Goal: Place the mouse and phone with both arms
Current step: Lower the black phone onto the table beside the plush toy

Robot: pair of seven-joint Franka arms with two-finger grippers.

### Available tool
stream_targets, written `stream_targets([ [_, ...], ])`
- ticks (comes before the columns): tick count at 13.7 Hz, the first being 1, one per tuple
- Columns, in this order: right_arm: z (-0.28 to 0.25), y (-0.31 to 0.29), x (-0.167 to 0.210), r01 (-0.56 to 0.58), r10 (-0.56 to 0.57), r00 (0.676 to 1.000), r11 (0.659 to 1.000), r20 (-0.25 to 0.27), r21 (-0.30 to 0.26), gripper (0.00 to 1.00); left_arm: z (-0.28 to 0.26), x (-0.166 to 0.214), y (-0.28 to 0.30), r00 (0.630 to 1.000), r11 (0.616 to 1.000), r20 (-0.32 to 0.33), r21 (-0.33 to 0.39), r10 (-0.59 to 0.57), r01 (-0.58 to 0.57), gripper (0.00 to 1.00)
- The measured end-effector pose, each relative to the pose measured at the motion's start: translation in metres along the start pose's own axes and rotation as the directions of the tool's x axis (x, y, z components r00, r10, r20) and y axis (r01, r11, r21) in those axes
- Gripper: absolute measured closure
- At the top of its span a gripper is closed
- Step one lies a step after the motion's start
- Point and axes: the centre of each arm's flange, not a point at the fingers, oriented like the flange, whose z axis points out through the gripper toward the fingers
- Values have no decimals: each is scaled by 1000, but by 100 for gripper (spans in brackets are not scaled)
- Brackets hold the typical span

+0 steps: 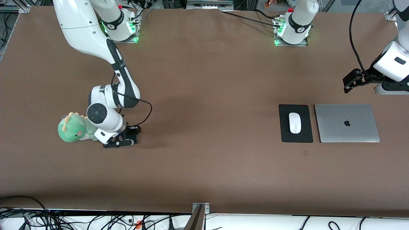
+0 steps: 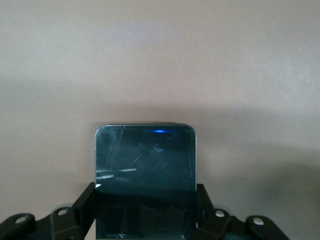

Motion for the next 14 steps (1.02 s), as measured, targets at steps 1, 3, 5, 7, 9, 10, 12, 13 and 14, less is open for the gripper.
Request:
stream_targets([
  [1,0,5,0,-6,6,1000,1000,-3,0,20,0,0,0,1000,1000,0,0,0,0,0],
  [3,1,17,0,-19,19,1000,1000,-1,1,20,0,0,0,1000,1000,1,0,0,0,0],
  [5,2,30,-1,-32,32,999,999,2,1,20,0,0,0,1000,1000,1,0,1,-1,0],
  [7,2,39,-2,-43,43,999,999,4,2,20,0,0,0,1000,1000,1,0,1,-1,0],
  [9,4,42,-4,-46,46,999,999,-7,3,20,0,0,0,1000,1000,2,0,1,-1,0],
  [10,5,42,-6,-47,47,999,999,-15,4,20,0,0,0,1000,1000,2,0,1,-1,0],
  [12,5,42,-8,-49,49,998,999,-25,6,20,0,0,0,1000,1000,2,0,1,-1,0],
  [13,6,43,-8,-51,51,998,999,-23,6,15,0,0,0,1000,1000,2,0,1,-1,0],
  [14,6,44,-8,-53,53,998,999,-22,6,7,0,0,0,1000,1000,2,0,1,-1,0],
])
